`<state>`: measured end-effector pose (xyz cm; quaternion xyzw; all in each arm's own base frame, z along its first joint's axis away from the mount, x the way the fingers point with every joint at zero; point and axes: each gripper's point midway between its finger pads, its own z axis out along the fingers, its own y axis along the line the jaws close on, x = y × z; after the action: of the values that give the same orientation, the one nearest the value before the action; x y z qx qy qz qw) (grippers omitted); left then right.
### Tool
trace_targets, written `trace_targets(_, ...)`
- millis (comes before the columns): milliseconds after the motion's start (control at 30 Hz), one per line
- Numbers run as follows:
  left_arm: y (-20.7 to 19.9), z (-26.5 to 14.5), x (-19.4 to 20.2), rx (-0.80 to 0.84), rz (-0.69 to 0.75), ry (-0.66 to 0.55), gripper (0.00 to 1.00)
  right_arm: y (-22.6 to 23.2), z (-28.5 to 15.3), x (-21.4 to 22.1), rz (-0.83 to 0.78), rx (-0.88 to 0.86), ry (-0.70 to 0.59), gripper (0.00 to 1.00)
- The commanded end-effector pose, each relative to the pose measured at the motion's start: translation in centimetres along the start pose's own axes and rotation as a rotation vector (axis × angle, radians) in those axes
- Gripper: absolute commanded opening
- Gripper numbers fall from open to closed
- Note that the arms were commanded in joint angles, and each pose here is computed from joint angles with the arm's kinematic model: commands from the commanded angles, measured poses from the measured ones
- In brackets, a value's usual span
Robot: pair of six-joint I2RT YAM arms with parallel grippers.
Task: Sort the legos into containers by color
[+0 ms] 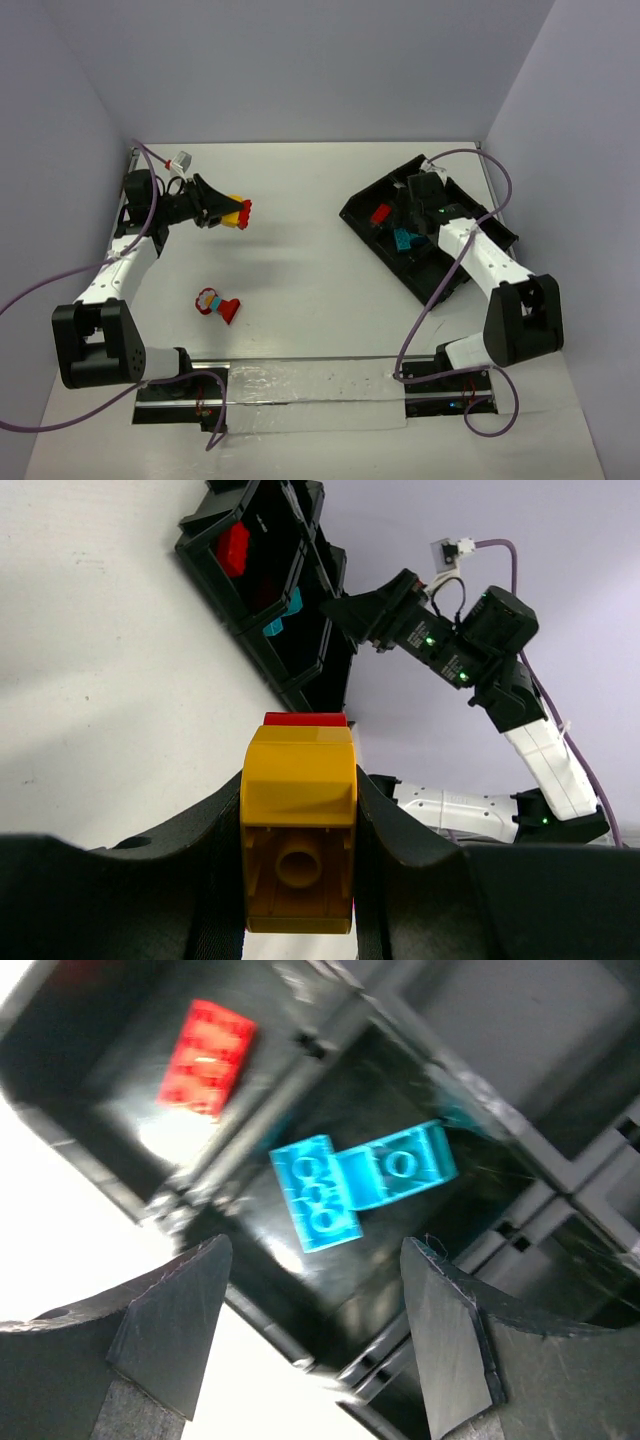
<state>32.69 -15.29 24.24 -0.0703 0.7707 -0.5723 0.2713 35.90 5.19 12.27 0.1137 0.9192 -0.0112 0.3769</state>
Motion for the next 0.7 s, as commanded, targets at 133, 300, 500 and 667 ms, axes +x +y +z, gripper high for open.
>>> trace_targets(133,-4.6,0.3,-0.3,0.136,0.106,0.016,0.0,14.4,-11.8,-6.6,-0.094,-0.751,-0.195,0.78)
trace_targets(300,-8.5,1.2,0.8,0.266,0.135,0.035,0.0,23.1,-18.5,-4.0,-0.173,-1.133,-0.129,0.8)
trace_targets(500,-11.3,0.8,1.1,0.408,0.104,0.039,0.0,26.7,-22.3,-4.3,-0.067,-1.408,-0.121,0.82)
trace_targets(667,-11.3,1.1,1.1,0.408,0.092,0.044,0.0,28.2,-24.0,-4.2,-0.057,-1.493,-0.101,0.83)
